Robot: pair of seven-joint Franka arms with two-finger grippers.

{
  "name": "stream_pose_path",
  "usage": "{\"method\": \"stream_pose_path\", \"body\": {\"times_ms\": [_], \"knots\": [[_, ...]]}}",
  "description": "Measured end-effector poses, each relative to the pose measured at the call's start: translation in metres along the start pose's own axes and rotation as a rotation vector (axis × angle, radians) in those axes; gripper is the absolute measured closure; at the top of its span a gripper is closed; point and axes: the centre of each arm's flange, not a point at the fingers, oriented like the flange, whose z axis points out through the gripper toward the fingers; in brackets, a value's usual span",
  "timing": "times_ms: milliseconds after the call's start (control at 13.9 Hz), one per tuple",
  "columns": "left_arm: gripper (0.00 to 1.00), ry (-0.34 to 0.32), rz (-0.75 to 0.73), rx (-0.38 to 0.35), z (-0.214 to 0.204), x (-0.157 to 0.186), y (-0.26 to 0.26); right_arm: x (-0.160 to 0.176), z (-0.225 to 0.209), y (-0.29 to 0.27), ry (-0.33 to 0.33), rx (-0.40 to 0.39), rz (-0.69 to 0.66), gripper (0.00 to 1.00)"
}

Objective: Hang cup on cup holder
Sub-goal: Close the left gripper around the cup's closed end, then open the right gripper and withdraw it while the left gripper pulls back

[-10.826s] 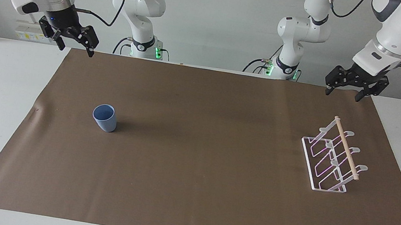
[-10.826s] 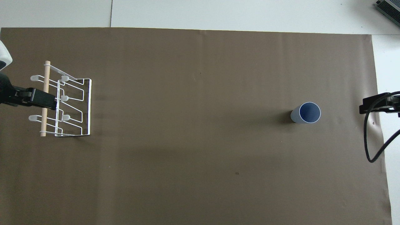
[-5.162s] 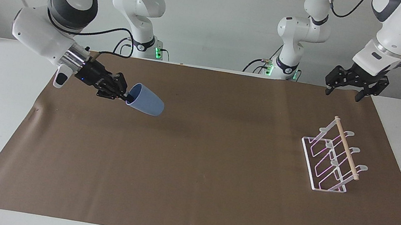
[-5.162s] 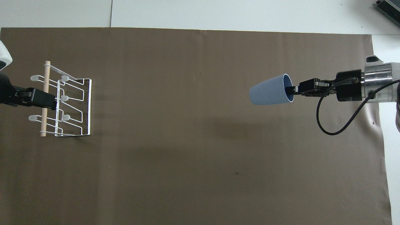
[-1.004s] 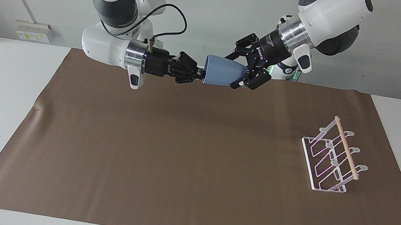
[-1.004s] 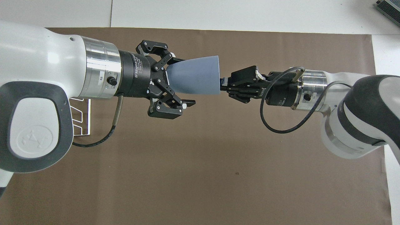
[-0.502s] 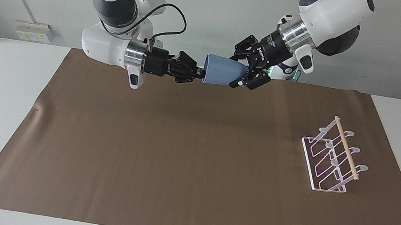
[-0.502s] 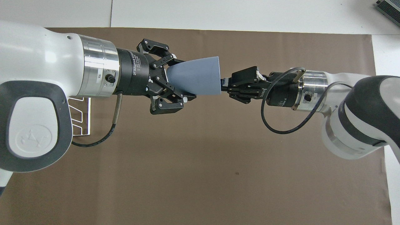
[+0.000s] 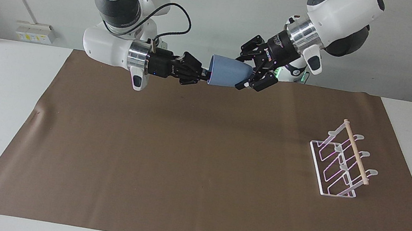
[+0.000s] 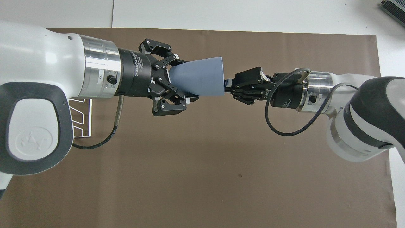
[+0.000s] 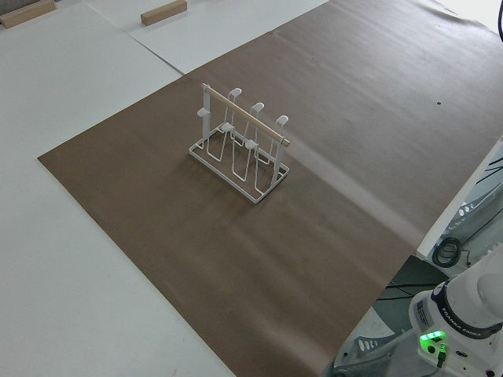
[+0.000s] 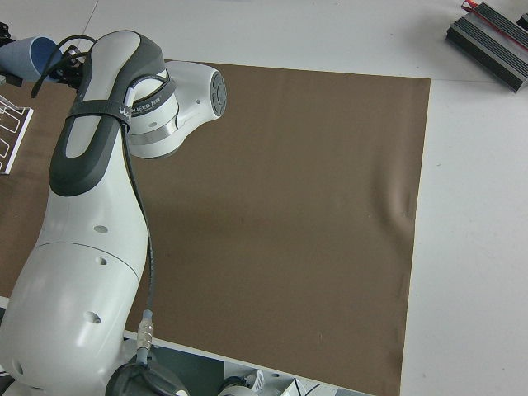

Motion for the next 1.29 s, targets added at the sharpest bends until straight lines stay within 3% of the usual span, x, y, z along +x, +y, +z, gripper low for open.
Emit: {"method": "stream_pose_path", "body": {"times_ms": [143, 430, 502, 645, 789, 932, 1004, 1075, 1291], "knots": [[0.22, -0.003, 0.002, -0.002, -0.001, -0.002, -0.001, 0.0, 0.0, -0.001, 0.004, 0.0, -0.001, 0.92], [0.22, -0.006, 0.005, -0.004, -0.002, -0.005, -0.002, 0.0, 0.0, 0.0, 0.006, -0.002, 0.001, 0.54], [0.22, -0.006, 0.005, -0.004, -0.002, -0.005, -0.002, 0.0, 0.0, 0.001, 0.007, -0.002, 0.001, 0.54], [0.22, 0.0, 0.007, -0.008, -0.003, -0.004, -0.002, 0.0, 0.0, 0.001, 0.008, -0.002, 0.001, 0.4], [0.22, 0.032, 0.024, -0.026, -0.003, -0.002, 0.0, 0.001, -0.003, 0.002, 0.012, -0.007, 0.001, 0.22], [0.22, 0.075, 0.044, -0.051, -0.004, 0.002, 0.002, 0.004, -0.009, 0.005, 0.016, -0.043, -0.01, 0.16], [0.22, 0.099, 0.055, -0.065, -0.004, 0.004, 0.004, 0.006, -0.015, 0.007, 0.021, -0.071, -0.018, 0.05], [0.22, 0.121, 0.063, -0.076, -0.005, 0.007, 0.006, 0.008, -0.021, 0.01, 0.026, -0.098, -0.026, 0.0], [0.24, 0.189, 0.128, -0.096, -0.003, 0.02, 0.012, 0.014, -0.038, 0.018, 0.034, -0.208, -0.059, 0.0]]}}
